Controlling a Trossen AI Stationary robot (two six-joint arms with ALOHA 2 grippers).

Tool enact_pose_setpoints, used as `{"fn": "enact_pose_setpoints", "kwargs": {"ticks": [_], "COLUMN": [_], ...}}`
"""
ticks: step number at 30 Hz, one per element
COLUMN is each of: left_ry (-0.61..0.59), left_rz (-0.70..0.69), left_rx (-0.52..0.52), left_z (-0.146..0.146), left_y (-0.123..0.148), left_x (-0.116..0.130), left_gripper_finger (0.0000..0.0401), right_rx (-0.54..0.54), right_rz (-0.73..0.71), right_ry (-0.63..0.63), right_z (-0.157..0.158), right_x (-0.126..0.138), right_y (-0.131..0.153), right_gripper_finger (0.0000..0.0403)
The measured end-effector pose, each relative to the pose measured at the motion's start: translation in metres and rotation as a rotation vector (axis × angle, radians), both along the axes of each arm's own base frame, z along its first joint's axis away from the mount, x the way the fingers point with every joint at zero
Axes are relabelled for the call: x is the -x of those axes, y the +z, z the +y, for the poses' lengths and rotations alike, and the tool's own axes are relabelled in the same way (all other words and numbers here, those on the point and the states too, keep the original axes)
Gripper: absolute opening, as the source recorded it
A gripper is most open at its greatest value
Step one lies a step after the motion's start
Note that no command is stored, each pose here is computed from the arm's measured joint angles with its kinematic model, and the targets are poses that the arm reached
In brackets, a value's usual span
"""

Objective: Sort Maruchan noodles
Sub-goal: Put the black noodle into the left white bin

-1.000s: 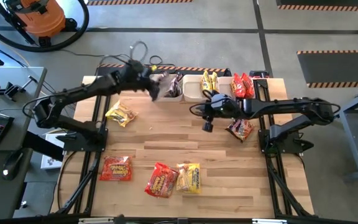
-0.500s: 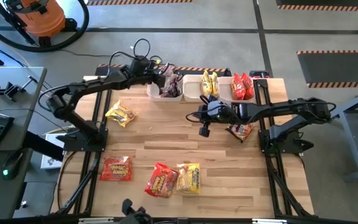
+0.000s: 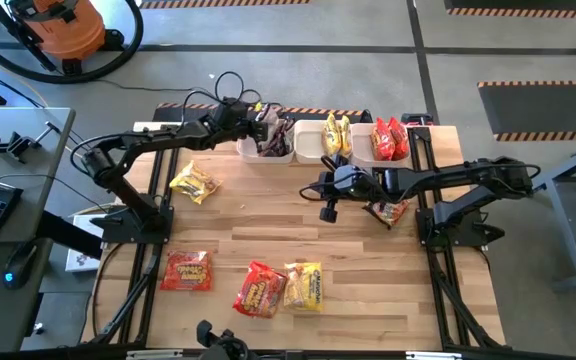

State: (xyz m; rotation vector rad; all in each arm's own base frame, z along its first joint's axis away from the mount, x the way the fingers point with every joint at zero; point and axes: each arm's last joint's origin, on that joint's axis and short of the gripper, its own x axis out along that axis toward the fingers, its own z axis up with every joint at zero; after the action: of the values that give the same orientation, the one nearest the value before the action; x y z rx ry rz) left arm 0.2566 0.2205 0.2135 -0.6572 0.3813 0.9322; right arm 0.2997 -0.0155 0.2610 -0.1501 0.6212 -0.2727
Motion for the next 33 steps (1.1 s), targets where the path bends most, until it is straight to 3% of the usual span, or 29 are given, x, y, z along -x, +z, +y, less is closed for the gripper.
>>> {"fn": "enact_pose_setpoints", "kwargs": {"ticks": [8,20,33], "left_ry": [0.039,0.032,0.022], "left_rz": [-0.027,-0.045,-0.022], "left_rx": [0.032,0.052,0.108], "left_z": [-0.003,-0.011,-0.01], "left_y": [-0.016,-0.002,-0.015], "left_x": [0.005,0.01,0.006], "left_gripper_finger": [0.0005,0.0005,0.0005], "right_rx": [-0.005,0.002,0.007], "right_rz": [-0.003,0.001,0.003], "right_ry": [-0.004,0.005,0.01], "right_z": [0.0,0.0,0.001], "right_x": [0.0,0.0,0.0], "right_y": [0.0,0.0,0.0], "right_gripper_finger": [0.0,0.0,0.0]}}
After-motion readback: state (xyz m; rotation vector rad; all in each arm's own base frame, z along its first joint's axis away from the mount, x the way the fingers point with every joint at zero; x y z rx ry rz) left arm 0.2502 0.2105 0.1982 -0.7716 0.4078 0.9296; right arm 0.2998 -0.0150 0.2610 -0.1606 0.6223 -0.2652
